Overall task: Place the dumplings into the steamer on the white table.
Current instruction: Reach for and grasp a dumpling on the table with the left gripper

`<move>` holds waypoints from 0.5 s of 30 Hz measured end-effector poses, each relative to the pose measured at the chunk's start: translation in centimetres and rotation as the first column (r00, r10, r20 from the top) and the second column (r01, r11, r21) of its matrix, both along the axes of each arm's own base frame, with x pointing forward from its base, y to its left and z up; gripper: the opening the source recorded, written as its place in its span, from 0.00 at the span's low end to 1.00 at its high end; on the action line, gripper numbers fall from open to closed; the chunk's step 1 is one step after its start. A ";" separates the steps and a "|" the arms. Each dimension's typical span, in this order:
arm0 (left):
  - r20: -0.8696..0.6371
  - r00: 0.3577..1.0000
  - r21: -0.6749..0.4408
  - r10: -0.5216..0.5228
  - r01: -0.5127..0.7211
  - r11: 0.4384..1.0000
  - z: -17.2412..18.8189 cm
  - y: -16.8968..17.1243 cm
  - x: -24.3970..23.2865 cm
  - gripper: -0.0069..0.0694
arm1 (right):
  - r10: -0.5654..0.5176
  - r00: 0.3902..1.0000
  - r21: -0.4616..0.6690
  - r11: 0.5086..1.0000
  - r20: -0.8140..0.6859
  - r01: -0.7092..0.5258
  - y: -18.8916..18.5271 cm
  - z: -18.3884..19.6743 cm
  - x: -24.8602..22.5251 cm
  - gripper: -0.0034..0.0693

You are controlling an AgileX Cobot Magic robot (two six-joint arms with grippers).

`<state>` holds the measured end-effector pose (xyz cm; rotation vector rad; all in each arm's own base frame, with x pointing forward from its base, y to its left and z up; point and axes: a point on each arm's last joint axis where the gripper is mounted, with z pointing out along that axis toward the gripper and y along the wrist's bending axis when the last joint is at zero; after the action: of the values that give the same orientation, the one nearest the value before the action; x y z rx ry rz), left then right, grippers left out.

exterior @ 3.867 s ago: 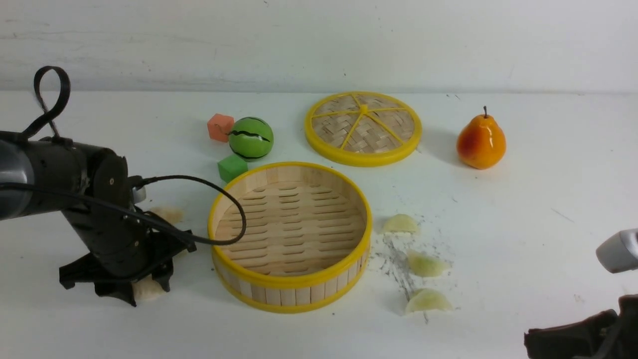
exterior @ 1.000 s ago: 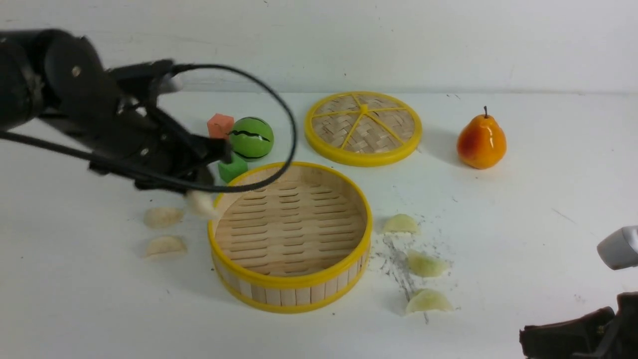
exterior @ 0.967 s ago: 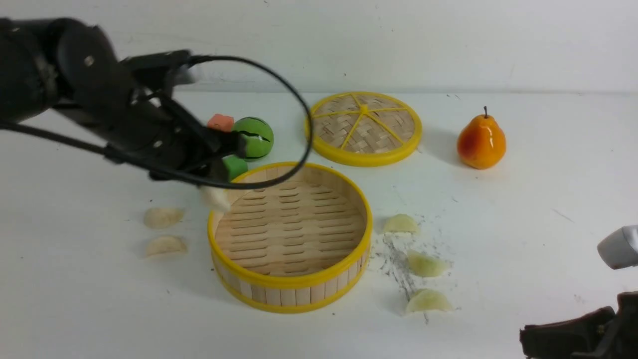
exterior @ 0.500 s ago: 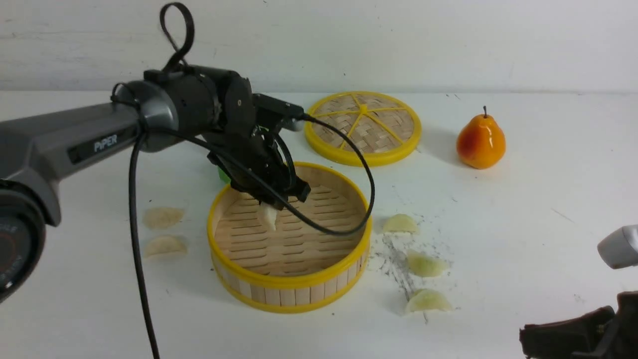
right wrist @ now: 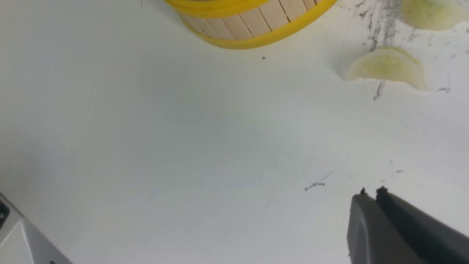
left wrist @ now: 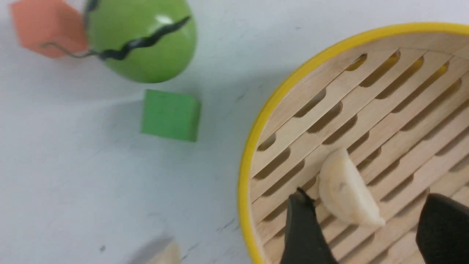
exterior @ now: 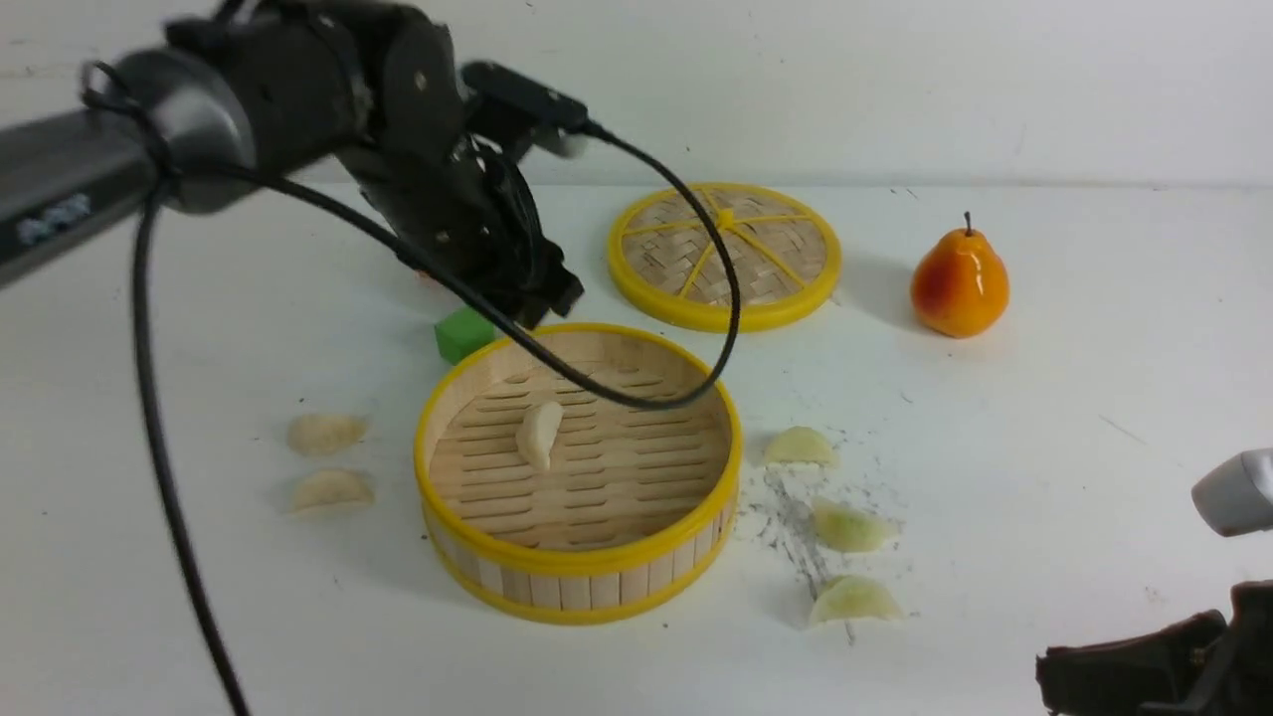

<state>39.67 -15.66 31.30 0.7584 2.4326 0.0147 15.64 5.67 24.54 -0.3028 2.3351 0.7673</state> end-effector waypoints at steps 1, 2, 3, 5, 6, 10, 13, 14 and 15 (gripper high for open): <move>-0.008 1.000 0.020 0.015 -0.015 1.000 0.9 0.9 -0.5 0.60 | 0.000 1.000 0.000 1.000 0.000 0.000 0.0 0.0 0.0 0.09; -0.021 0.999 0.033 0.031 -0.030 0.999 1.4 1.6 -0.9 0.59 | 0.000 1.000 0.000 1.000 0.000 0.000 0.0 0.0 0.0 0.09; -0.049 0.997 0.048 0.056 -0.053 0.997 1.5 3.0 -1.2 0.58 | 0.000 1.000 0.000 1.000 0.000 0.000 0.0 0.0 0.0 0.09; -0.114 0.990 0.058 0.086 -0.080 0.995 0.6 5.2 -1.4 0.53 | 0.003 1.000 0.001 1.000 -0.002 -0.003 0.0 0.0 0.0 0.09; -0.158 0.983 0.060 0.095 -0.086 0.995 -0.4 6.4 -1.5 0.51 | 0.004 1.000 0.002 1.000 -0.003 -0.004 0.0 0.0 0.0 0.09; -0.277 0.959 0.047 0.069 -0.058 0.997 -5.1 10.2 -2.1 0.43 | 0.019 1.000 0.008 1.000 -0.013 -0.019 0.1 0.0 -0.2 0.10; -0.272 0.962 0.019 0.016 -0.012 1.000 -7.5 10.9 -2.5 0.42 | 0.020 1.000 0.008 1.000 -0.014 -0.020 0.1 0.0 -0.2 0.10; -0.260 0.966 0.019 0.001 0.004 1.000 -8.0 10.9 -2.5 0.41 | 0.020 1.000 0.008 1.000 -0.014 -0.020 0.1 0.0 -0.2 0.10; -0.246 0.969 0.022 -0.015 0.021 1.000 -8.4 10.9 -2.5 0.41 | 0.020 1.000 0.008 1.000 -0.014 -0.020 0.1 0.0 -0.2 0.10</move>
<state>37.12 -4.78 22.93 0.8365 2.6641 -0.0608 15.46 5.81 24.52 -0.3189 2.3447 0.7906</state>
